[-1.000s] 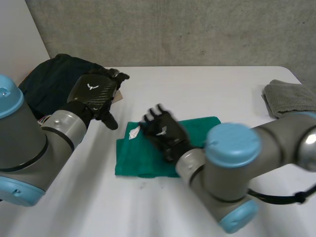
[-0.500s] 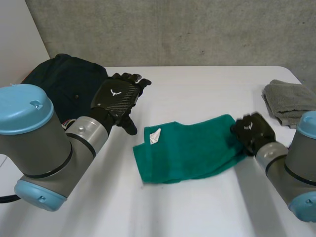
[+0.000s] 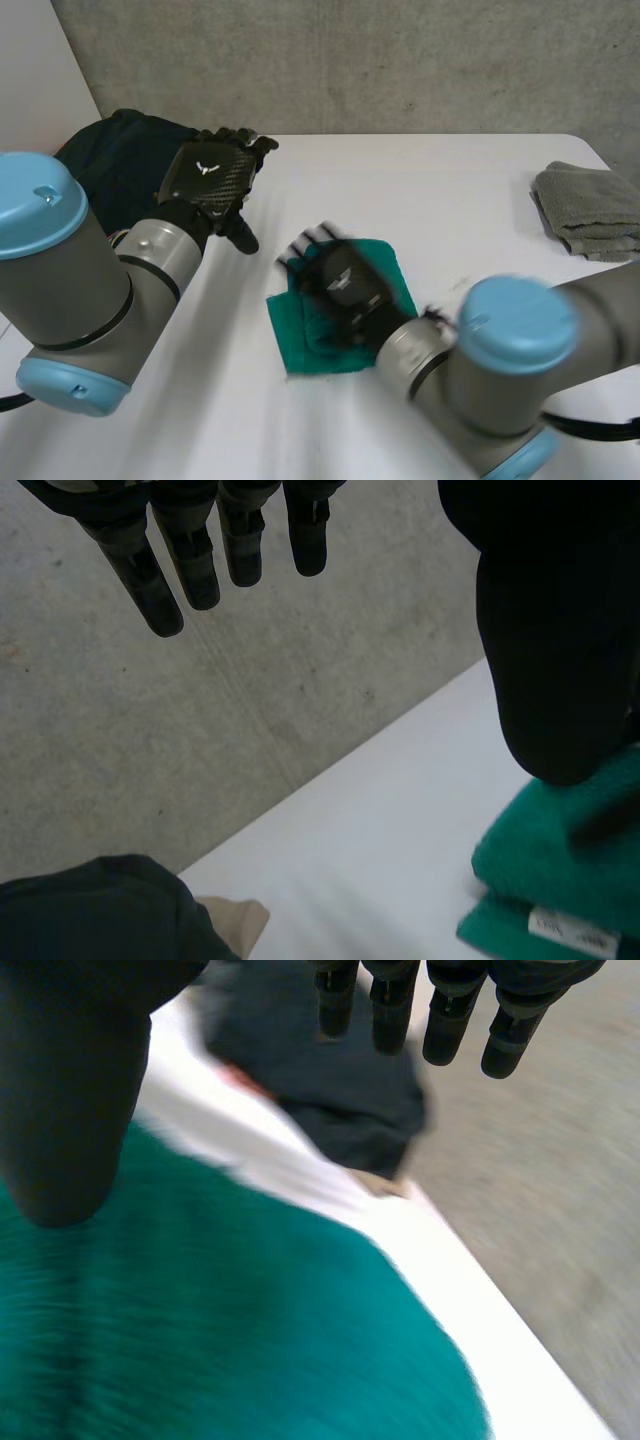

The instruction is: Fold the laundry.

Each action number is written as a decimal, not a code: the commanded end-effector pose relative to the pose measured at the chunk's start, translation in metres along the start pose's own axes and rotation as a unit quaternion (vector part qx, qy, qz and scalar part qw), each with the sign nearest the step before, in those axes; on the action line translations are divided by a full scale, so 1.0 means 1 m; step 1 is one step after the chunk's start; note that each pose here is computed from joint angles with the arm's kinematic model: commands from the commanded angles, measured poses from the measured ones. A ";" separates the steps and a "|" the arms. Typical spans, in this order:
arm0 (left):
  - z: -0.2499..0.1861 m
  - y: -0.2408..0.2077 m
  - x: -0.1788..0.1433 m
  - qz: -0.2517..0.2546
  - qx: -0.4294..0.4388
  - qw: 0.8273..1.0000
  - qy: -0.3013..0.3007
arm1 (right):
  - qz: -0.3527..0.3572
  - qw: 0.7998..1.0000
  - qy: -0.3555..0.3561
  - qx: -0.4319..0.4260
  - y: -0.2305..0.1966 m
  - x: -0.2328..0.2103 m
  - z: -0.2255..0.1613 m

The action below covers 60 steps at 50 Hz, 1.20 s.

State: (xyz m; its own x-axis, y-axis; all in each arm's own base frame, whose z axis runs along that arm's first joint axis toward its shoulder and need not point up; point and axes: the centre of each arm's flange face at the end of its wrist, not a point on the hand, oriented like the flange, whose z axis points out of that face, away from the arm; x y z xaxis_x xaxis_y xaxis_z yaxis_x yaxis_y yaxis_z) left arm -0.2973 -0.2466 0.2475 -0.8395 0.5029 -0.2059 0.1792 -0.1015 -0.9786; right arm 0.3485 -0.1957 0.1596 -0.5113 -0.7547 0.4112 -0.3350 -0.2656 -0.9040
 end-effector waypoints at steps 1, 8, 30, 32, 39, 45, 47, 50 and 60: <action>0.014 -0.001 0.018 -0.026 0.010 0.999 0.023 | 0.194 0.974 0.116 0.017 -0.013 0.085 -0.026; 0.030 0.019 0.080 -0.043 0.003 0.994 0.096 | 0.235 0.956 0.166 -0.064 0.003 0.122 -0.046; 0.010 0.096 0.087 0.086 -0.192 0.977 0.017 | 0.267 0.949 0.040 -0.162 0.039 0.060 0.005; 0.007 0.096 0.082 0.105 -0.197 0.975 0.014 | 0.260 0.950 0.025 -0.170 0.044 0.049 0.010; -0.003 0.113 0.070 0.147 -0.232 0.962 0.016 | 0.211 0.956 0.030 -0.199 0.066 0.041 0.020; -0.005 0.092 0.066 0.141 -0.209 0.968 0.010 | 0.155 0.963 0.074 -0.206 0.058 0.052 0.017; -0.004 0.078 0.063 0.134 -0.189 0.973 0.005 | 0.136 0.968 0.084 -0.195 0.046 0.058 0.013; 0.000 0.047 0.059 0.115 -0.135 0.984 0.007 | 0.118 0.973 0.090 -0.179 0.031 0.062 0.008; 0.008 -0.008 0.048 0.049 -0.020 0.994 0.097 | 0.070 0.988 0.073 -0.116 -0.002 0.030 -0.026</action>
State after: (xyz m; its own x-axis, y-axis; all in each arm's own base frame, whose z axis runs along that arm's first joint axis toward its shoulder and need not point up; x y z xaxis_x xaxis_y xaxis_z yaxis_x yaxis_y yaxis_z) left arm -0.3415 -0.2252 0.2221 -0.7510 0.5535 -0.3600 0.3886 -0.0704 -0.9187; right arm 0.3142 -0.2360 0.1754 -0.7104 -0.6450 0.2815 -0.4150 0.0610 -0.9078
